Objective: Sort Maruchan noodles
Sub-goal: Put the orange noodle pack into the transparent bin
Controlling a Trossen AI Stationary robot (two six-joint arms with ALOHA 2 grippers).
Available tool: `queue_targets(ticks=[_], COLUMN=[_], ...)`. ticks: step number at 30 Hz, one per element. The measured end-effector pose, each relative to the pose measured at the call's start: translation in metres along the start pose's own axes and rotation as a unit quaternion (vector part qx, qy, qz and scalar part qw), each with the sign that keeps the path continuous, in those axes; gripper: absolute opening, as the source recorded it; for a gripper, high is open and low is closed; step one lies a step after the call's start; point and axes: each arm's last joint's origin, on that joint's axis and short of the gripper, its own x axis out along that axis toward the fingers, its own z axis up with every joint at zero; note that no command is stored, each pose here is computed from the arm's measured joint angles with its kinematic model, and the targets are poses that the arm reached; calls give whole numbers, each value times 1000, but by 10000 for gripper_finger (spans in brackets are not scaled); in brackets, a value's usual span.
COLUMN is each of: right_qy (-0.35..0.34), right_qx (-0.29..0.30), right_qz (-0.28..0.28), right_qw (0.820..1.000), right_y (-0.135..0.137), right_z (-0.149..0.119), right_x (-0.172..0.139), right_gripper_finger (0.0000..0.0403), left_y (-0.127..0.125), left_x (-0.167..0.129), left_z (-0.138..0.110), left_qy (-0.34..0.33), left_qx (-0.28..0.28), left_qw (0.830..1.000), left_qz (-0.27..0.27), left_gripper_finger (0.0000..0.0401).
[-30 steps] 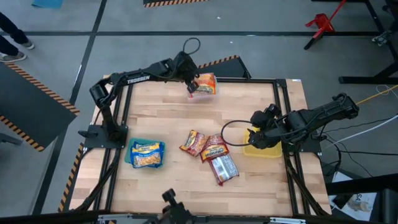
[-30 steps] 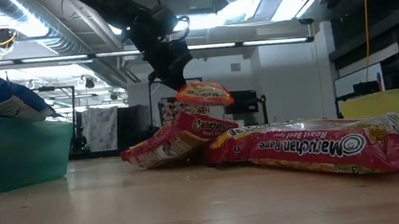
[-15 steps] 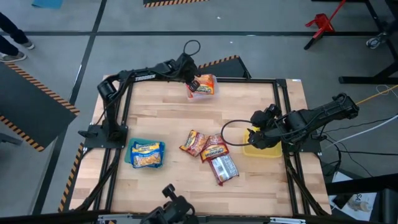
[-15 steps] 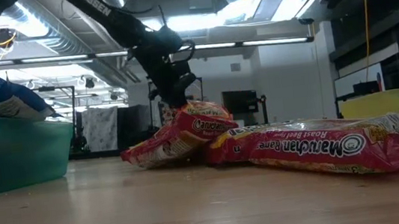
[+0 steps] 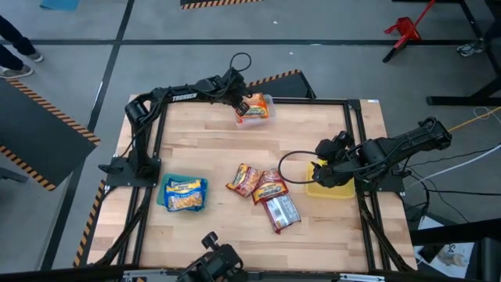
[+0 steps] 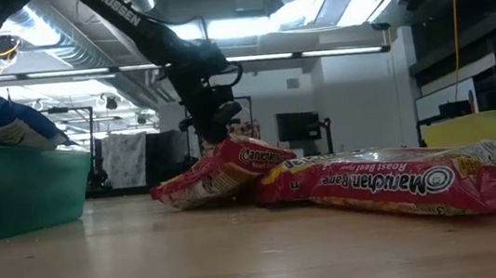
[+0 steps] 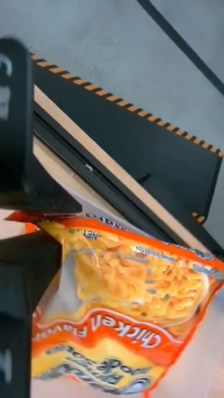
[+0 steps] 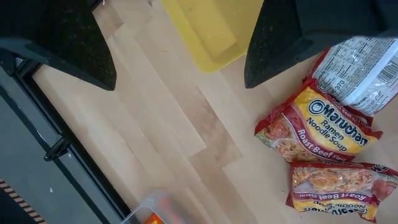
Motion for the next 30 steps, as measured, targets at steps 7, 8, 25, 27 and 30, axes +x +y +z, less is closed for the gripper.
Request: queue_targets(ticks=[7, 8, 25, 27, 30], right_qy=[1, 1, -2, -6, -11], right_qx=[-1, -1, -10, -9, -9], right_qz=[1, 1, -1, -4, -7], right_qw=[1000, 1000, 1000, 1000, 1000], right_y=[0, 0, 0, 0, 0], right_z=[0, 0, 0, 0, 1], right_x=[0, 0, 0, 0, 0], right_gripper_finger=[340, 340, 340, 340, 340], left_y=[-11, -12, -7, -5, -6], left_x=[-1, -2, -70, -73, -65], left_z=[-8, -9, 15, 24, 35], left_qy=[36, 44, -46, -96, -152], left_qx=[77, 91, 86, 53, 23], left_qw=[996, 995, 995, 994, 988], left_qz=[-28, -21, 26, 11, -12], left_gripper_finger=[116, 124, 138, 135, 131])
